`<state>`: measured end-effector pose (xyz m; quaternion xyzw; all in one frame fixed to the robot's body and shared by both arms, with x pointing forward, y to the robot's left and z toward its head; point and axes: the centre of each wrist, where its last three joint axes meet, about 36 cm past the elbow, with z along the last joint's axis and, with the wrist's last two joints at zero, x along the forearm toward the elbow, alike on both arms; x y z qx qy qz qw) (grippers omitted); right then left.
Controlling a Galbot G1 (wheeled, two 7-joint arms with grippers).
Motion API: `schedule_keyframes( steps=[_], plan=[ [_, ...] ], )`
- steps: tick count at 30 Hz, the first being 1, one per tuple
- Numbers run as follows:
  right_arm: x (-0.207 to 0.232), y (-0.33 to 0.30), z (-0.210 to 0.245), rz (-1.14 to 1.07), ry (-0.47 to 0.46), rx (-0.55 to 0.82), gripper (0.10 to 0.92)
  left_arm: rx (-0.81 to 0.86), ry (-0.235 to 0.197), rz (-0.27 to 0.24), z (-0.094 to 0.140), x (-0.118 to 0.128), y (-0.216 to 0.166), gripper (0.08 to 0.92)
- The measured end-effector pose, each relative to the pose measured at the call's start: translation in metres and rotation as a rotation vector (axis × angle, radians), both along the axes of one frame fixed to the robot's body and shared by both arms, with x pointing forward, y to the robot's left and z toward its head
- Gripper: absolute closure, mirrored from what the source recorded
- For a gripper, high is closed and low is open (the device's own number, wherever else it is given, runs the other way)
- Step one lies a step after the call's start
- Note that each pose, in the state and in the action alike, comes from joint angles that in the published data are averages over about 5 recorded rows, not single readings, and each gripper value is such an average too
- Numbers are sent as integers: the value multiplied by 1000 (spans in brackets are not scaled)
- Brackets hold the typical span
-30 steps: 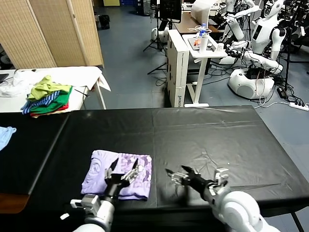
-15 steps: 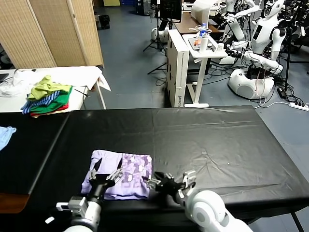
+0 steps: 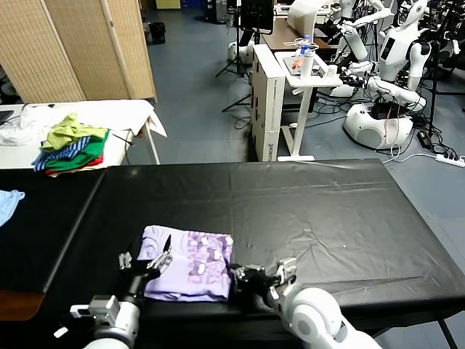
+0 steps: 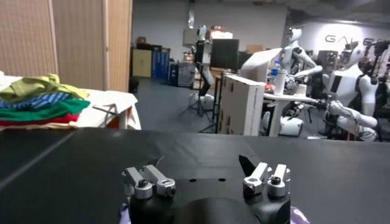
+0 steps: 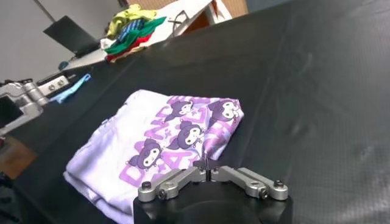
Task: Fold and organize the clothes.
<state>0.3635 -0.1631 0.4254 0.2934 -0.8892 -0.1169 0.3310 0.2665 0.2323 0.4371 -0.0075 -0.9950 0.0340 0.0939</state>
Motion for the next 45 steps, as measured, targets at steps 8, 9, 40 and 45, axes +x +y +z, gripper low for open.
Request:
schedule_keyframes(
  steps=[8, 9, 40, 45],
  plan=[
    [5, -50, 15, -72, -17, -110, 883, 3, -4, 5, -5, 3, 3, 92],
    [6, -56, 17, -78, -22, -117, 883, 1, -3, 5, -5, 4, 3, 92],
    [-58, -121, 19, -202, -409, -262, 115, -27, -1, 33, 0, -41, 13, 92],
    [-87, -129, 8, -247, -508, -277, 115, -22, 51, 23, 4, -54, 10, 92]
  ],
)
